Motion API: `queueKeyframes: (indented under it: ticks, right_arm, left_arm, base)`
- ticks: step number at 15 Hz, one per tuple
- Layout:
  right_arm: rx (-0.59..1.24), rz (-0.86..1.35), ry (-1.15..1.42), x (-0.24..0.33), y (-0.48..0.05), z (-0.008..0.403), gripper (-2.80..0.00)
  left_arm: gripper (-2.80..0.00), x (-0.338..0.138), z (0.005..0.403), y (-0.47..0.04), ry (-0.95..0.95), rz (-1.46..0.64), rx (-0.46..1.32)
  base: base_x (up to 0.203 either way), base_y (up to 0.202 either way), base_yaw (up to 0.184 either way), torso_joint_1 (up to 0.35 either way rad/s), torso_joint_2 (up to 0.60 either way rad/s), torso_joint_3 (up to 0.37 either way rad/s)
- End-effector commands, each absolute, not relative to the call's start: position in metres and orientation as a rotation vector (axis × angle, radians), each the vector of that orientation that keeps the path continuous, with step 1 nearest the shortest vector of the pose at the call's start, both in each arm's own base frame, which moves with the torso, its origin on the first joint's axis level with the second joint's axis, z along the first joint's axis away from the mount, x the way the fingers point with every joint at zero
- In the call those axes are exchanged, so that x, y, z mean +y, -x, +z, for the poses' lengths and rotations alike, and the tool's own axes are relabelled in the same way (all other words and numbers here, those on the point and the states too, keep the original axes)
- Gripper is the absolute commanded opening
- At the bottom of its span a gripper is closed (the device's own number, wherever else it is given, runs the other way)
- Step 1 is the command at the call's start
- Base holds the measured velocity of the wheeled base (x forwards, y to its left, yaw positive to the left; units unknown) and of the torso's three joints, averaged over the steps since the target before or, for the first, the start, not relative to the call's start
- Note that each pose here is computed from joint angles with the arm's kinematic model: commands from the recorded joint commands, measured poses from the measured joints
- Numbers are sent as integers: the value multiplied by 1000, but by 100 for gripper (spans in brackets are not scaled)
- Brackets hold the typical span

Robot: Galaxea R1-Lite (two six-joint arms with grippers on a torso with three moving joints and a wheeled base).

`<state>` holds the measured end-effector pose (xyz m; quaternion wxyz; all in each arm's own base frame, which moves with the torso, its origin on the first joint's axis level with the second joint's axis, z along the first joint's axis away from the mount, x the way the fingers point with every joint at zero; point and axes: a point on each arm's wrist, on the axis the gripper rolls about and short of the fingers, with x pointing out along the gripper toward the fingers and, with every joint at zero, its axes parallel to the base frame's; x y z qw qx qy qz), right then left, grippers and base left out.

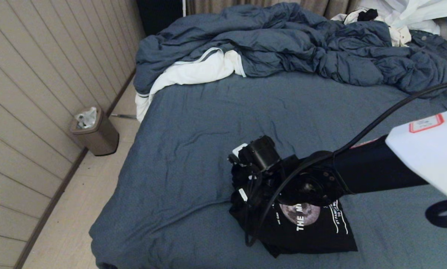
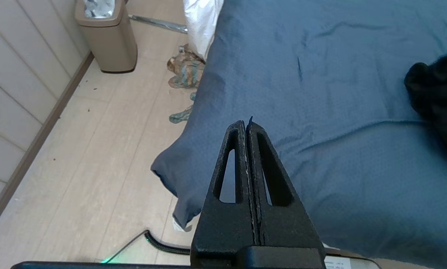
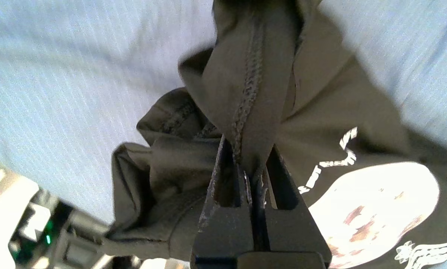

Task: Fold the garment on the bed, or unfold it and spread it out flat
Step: Unford the black T-shirt

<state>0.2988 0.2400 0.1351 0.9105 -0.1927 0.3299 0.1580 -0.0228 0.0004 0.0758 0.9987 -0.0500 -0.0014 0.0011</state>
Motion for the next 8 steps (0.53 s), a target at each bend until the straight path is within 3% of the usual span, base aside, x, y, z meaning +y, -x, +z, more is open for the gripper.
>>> queueKeyframes:
  ticks: [1,8]
  right_arm:
    - [647,343,390,250,-301,142,-280]
    - [578,453,404,307,-291,144,-280]
  left_arm:
    - [-280,0,76,23,101,3,-2]
    - [-280,0,76,23,101,3,-2]
  base:
    - [0,0,0,0,0,0]
    - [0,0,0,0,0,0]
